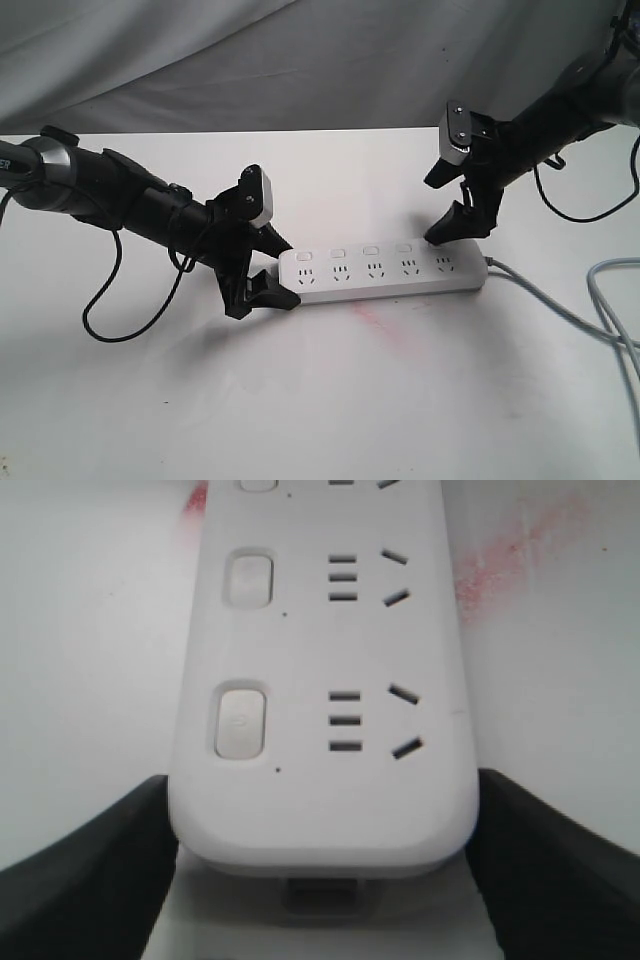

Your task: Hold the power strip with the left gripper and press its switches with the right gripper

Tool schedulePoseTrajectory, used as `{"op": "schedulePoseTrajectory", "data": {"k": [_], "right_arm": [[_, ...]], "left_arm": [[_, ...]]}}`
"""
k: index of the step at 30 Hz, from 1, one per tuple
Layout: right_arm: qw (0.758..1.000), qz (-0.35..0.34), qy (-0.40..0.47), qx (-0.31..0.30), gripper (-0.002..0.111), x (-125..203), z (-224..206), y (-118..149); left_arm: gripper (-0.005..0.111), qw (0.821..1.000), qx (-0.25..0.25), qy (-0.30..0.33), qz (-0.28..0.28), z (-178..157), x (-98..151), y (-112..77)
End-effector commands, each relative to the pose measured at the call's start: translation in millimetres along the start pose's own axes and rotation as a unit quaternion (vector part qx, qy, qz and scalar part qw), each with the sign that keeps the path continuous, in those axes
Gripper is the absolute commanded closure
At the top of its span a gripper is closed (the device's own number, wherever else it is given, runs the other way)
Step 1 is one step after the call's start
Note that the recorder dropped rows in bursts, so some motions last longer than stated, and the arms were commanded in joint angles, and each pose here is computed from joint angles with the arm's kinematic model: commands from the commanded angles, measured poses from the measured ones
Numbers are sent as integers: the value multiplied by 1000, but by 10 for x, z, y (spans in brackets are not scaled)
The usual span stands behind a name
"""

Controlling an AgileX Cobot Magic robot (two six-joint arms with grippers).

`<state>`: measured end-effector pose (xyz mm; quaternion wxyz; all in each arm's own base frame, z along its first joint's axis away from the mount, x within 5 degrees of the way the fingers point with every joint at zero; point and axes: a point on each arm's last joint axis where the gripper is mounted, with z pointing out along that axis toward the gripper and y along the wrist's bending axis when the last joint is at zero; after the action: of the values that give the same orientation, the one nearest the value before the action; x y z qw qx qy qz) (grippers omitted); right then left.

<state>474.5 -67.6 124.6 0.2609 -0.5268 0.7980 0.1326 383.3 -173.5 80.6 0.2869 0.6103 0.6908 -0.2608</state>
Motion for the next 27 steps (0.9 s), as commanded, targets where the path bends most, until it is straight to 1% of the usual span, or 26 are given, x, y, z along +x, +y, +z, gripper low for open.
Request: {"op": "schedulePoseTrajectory", "data": {"k": [1,8,13,15,22,27], "right_arm": [[999,-19,46,0,11,164,136,-6],[996,-44,79,-11,11,177,157,20],[994,-59,91,-17,11,125,202,45],[994,-53,95,-13,11,131,201,38],[999,-32,39,2,11,-5,161,23],[1000,-20,-6,22,11,-226,-62,17]], "left_arm": [[107,1000,-18,20,13,13,44,40],[107,1000,-18,20,13,13,44,40],[107,1000,-18,20,13,13,44,40],[107,1000,-18,20,13,13,44,40],[107,1000,-18,20,13,13,44,40],[107,1000,-18,20,13,13,44,40]]}}
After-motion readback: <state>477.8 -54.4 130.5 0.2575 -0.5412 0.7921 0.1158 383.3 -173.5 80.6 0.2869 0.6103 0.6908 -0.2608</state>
